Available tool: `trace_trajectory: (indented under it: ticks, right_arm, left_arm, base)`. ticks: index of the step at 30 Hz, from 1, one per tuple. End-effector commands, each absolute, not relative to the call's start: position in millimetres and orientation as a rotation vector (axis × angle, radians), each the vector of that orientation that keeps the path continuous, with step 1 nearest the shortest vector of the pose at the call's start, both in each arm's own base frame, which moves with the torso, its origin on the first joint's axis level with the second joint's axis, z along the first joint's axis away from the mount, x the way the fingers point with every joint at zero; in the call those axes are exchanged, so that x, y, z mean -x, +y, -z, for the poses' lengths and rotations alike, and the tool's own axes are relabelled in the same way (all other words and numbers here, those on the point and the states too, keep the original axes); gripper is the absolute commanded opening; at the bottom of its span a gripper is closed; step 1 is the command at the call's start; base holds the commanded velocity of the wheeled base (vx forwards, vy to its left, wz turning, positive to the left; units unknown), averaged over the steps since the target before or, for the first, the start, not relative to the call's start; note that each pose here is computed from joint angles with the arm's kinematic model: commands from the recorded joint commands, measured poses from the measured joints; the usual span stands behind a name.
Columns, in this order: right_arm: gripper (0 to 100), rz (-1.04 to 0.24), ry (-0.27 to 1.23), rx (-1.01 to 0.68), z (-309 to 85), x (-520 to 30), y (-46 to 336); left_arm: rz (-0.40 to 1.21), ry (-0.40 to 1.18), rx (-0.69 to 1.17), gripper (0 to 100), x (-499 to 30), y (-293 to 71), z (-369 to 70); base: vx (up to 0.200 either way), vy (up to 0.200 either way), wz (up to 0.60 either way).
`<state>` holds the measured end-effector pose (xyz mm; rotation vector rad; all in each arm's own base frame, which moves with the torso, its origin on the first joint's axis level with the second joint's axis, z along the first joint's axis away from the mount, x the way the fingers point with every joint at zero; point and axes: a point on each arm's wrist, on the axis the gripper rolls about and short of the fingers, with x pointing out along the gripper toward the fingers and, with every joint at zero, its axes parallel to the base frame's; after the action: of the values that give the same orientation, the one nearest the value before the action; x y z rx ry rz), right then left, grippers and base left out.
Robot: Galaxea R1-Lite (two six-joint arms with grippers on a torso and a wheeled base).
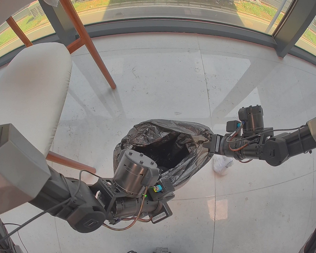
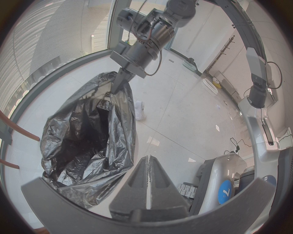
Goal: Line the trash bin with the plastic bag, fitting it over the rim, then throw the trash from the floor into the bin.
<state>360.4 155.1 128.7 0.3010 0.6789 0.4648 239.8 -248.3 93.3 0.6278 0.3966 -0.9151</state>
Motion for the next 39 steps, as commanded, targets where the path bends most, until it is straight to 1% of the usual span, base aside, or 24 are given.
trace_trajectory:
  ticks: [1, 3, 4, 15, 17, 27, 28, 31, 39]
  right_arm:
    - [0, -0.467, 0.678, -0.301, -129, -360, 155]
    - [0, -0.468, 0.679, -0.301, -129, -360, 155]
    - [0, -0.468, 0.679, -0.301, -129, -360, 155]
    - [0, -0.475, 0.679, -0.3, -129, -359, 158]
    - [0, -0.477, 0.673, -0.301, -131, -359, 158]
    - [0, -0.481, 0.669, -0.3, -132, -359, 160]
    - [0, -0.481, 0.669, -0.3, -132, -359, 160]
    - [0, -0.481, 0.669, -0.3, -132, -360, 160]
    - [0, -0.477, 0.665, -0.304, -133, -359, 158]
  left_arm:
    - [0.902, 0.365, -0.616, 0, -238, -245, -106]
    - [0.886, 0.363, -0.619, 0, -238, -239, -108]
    - [0.878, 0.36, -0.621, 100, -241, -238, -108]
    - [0.883, 0.359, -0.668, 100, -255, -246, -96]
    - [0.885, 0.388, -0.679, 100, -259, -248, -85]
    - [0.874, 0.408, -0.683, 100, -278, -257, -65]
    - [0.874, 0.408, -0.683, 0, -278, -257, -65]
    - [0.875, 0.409, -0.68, 0, -281, -260, -56]
    - [0.866, 0.382, -0.664, 0, -284, -262, -64]
  base:
    - [0.0, 0.0, 0.0]
    - [0.0, 0.0, 0.0]
    - [0.0, 0.0, 0.0]
    - [0.0, 0.0, 0.0]
    - [0.0, 0.0, 0.0]
    - [0.0, 0.0, 0.0]
    - [0.0, 0.0, 0.0]
    - [0.0, 0.0, 0.0]
    - [0.0, 0.0, 0.0]
